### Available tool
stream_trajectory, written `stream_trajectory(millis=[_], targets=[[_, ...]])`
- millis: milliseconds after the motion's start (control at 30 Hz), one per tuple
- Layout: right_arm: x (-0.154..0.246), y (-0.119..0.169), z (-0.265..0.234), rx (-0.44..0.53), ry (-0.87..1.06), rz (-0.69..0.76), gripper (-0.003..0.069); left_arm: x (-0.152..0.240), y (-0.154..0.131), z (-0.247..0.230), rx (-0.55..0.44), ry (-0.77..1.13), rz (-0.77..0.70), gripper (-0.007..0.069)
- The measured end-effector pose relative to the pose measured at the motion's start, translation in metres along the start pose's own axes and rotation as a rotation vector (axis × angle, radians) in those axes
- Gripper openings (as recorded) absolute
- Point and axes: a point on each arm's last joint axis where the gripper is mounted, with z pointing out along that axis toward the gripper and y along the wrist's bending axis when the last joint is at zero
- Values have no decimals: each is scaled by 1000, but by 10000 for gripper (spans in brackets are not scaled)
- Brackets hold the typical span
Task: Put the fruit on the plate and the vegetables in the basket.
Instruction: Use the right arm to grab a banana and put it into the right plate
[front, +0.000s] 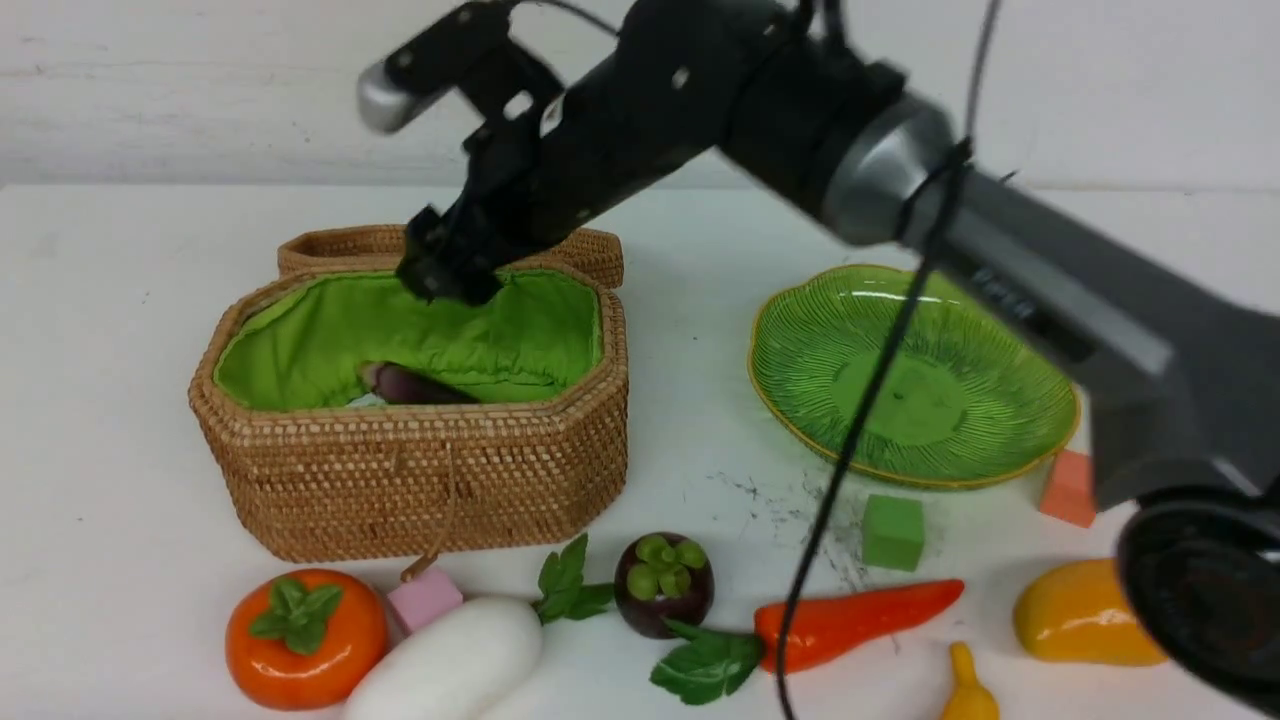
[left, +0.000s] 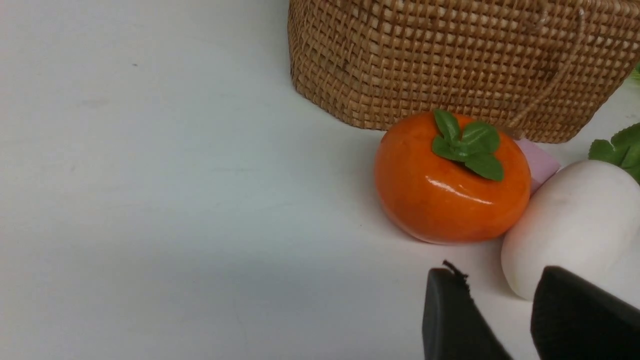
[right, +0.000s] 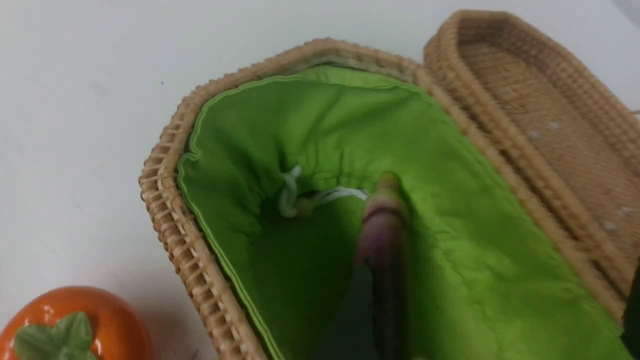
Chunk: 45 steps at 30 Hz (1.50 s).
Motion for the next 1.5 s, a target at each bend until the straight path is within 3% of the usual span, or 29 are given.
stream_trajectory(millis=[100,233,400,533,667,767,833,933,1033,1300,1500], targets=[[-11,-7,-43,-6,-29,37,657,0,0,0,0,0,0,239],[-16,-9,-126,-39,-93,94,570,0,0,0,0,0,0,239],[23,10,-210,-12,-9,111,465,0,0,0,0,0,0,239],[74,35,-230,30,108,188,455,0,0,0,0,0,0,239],[121,57,-227,48,227,219,487,0,0,0,0,0,0,239],[158,72,-209,0,349,241,517,0,0,0,0,0,0,239],[180,83,-196,-58,433,75,527,0,0,0,0,0,0,239],[208,96,-179,-180,540,-308,531,0,0,0,0,0,0,239],[226,103,-161,-260,572,-487,532,0,0,0,0,0,0,239],[244,95,-113,-228,564,-524,532,0,0,0,0,0,0,239],[267,94,-85,-277,653,-444,529,0,0,0,0,0,0,239]])
